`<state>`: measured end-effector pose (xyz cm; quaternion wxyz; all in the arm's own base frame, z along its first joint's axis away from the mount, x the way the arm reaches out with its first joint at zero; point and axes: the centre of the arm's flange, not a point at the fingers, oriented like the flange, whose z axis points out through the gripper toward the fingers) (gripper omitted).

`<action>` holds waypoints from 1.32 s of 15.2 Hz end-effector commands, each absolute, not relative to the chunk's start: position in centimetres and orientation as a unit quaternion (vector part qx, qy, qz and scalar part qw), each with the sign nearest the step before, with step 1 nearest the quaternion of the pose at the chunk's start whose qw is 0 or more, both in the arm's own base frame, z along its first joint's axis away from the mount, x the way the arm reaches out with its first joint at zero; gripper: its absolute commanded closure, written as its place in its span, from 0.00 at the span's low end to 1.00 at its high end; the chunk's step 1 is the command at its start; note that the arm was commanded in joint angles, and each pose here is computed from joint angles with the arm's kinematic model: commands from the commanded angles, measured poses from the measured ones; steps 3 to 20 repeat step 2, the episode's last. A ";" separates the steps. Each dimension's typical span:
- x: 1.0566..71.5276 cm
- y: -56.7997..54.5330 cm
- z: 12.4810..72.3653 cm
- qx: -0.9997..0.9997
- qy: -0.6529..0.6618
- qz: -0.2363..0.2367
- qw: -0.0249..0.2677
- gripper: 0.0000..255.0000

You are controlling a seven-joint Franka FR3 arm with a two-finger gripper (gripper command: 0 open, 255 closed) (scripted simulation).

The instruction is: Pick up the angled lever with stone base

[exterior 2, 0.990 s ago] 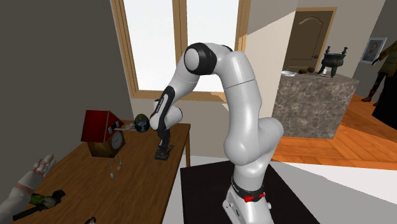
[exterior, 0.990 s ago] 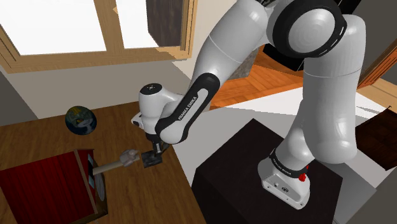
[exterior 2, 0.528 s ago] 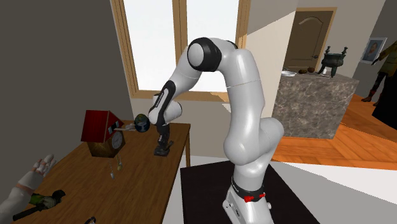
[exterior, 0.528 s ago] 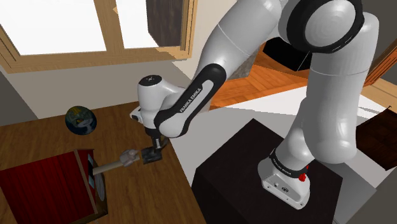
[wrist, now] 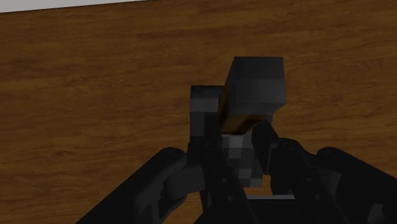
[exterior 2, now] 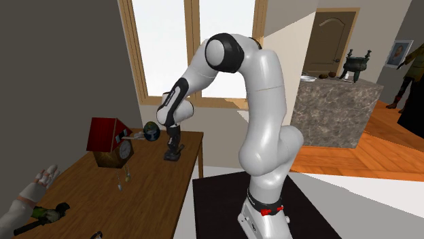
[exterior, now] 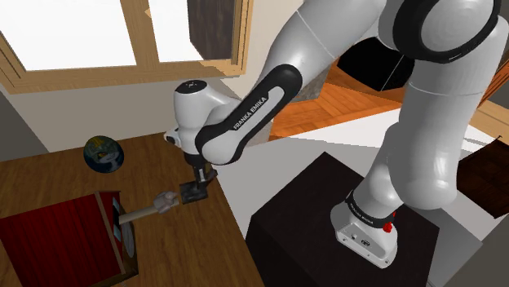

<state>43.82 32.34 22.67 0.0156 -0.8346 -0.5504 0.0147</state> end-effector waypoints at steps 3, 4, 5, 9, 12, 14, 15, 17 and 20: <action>43.8 32.3 23.3 -0.835 -0.550 0.015 0.016 1.00; 43.8 32.3 23.3 -0.835 -0.550 0.015 0.016 1.00; 43.8 32.3 23.3 -0.835 -0.550 0.015 0.016 1.00; 43.8 32.3 23.3 -0.835 -0.550 0.015 0.016 1.00; 43.8 32.3 23.3 -0.835 -0.550 0.015 0.016 1.00; 43.8 32.3 23.3 -0.835 -0.550 0.015 0.016 1.00; 43.8 32.3 23.3 -0.835 -0.550 0.015 0.016 1.00; 43.8 32.3 23.3 -0.835 -0.550 0.015 0.016 1.00; 43.8 32.3 23.3 -0.835 -0.550 0.015 0.016 1.00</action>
